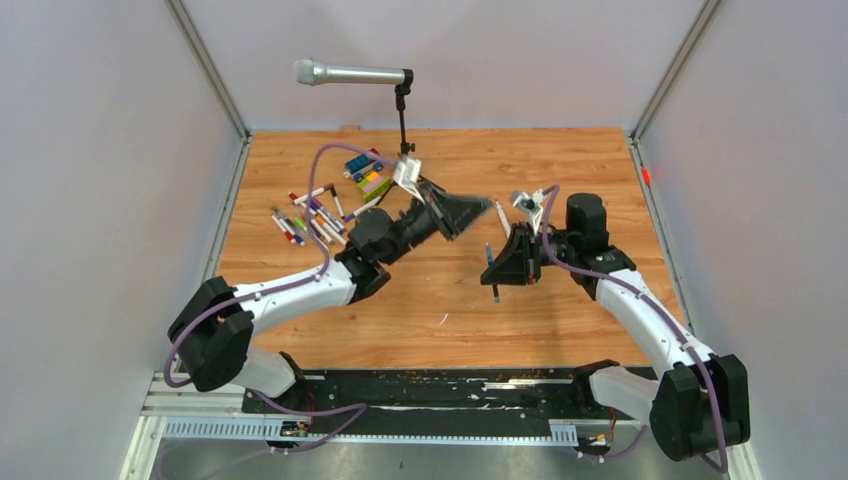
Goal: Open the pen caps
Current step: Open the pen cap from the pen, then place the pen at the center of the board.
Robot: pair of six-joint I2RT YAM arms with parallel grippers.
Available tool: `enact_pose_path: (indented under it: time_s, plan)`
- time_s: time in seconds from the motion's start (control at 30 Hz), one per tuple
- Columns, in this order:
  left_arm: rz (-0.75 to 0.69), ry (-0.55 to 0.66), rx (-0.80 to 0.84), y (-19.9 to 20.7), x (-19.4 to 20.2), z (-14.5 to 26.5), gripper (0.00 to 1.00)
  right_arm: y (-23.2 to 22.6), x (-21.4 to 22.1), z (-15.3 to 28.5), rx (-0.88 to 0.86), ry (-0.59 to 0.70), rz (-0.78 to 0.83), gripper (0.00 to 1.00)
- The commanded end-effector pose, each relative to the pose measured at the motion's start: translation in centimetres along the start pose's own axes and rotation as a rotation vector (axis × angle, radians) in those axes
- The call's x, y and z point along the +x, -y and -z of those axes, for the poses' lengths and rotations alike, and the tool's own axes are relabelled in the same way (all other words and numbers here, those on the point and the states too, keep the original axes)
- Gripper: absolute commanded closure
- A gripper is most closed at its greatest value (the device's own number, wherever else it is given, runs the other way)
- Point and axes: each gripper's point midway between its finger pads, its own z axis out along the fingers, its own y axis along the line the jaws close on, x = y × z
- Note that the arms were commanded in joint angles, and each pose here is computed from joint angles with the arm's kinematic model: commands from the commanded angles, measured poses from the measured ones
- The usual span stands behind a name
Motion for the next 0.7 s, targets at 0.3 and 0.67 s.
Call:
enact_pose_path:
  time_s: [0.3,0.67]
  plan:
    - [-0.233,0.450,0.024,4.8,-18.4,-0.9,1.00,-0.4,1.7,0.6,0.029,0.002,0.106,1.00]
    - [-0.171,-0.017,-0.426,-6.2,-7.1,4.7,1.00,11.8,-0.1,9.8,0.807,0.021,0.181,0.96]
